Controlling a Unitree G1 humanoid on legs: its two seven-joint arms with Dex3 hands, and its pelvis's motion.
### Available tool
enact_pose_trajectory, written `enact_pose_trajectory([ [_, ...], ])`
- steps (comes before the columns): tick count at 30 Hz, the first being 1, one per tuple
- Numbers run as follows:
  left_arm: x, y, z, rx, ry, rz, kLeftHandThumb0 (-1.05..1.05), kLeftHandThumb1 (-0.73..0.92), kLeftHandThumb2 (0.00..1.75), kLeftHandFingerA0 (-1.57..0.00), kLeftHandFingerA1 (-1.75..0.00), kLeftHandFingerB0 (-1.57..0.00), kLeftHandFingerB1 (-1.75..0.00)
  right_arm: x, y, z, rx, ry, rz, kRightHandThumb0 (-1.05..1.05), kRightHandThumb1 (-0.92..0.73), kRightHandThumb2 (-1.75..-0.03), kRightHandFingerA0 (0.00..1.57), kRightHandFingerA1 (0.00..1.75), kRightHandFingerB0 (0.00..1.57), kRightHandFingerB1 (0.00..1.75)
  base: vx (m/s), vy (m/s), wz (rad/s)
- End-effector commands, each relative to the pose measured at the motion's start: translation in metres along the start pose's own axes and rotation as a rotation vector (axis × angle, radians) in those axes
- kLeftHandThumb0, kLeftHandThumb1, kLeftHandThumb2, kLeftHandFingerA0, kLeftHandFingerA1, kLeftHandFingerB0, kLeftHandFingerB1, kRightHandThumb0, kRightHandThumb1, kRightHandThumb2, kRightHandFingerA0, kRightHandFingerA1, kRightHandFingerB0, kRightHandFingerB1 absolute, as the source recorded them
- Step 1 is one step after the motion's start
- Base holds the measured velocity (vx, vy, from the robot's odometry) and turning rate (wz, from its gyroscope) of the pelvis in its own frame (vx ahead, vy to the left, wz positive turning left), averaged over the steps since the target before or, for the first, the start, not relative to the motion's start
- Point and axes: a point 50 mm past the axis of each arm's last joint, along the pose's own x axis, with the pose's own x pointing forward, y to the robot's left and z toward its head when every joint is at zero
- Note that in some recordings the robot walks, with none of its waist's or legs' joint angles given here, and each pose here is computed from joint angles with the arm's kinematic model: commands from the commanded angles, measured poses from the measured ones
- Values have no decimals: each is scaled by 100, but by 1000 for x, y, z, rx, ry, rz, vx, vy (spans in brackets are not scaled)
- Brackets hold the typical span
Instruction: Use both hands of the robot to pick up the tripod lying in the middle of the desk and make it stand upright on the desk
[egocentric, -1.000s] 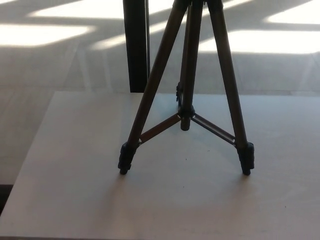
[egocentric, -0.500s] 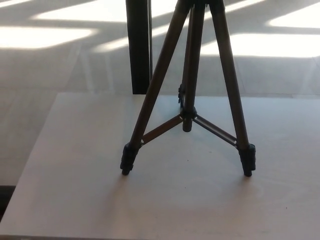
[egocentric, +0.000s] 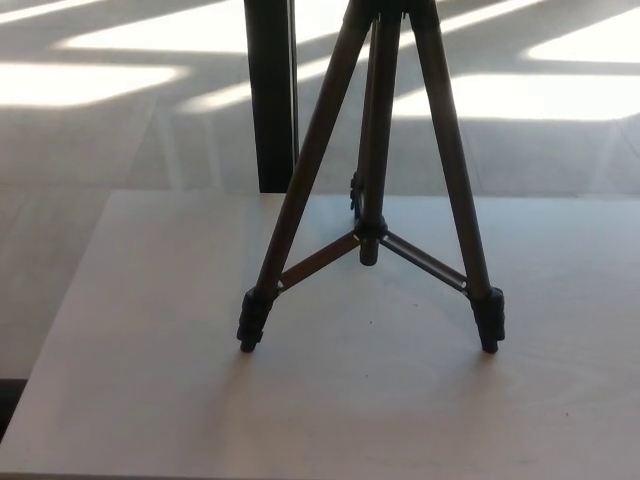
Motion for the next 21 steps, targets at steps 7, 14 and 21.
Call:
enact_pose_trajectory([
  [7, 3, 9, 1, 30, 36, -23, -86, 82, 61, -39, -106, -26, -82, 8, -1, -26, -129, 93, 16, -86, -51, -91, 2, 49, 14, 53, 0, -1, 1],
  [14, 3, 2, 5, 187, 43, -59, -87, 79, 64, -66, -105, -45, -85, 4, 10, -39, -784, -44, 205, -83, -53, -95, 1, 50, 7, 39, 0, 0, 0],
  [21, 6, 6, 5, 250, 62, -68, -88, 80, 64, -59, -99, -44, -82, 0, 6, -37, -764, -7, 166, -87, -58, -99, 0, 35, 8, 39, 0, 0, 0],
])
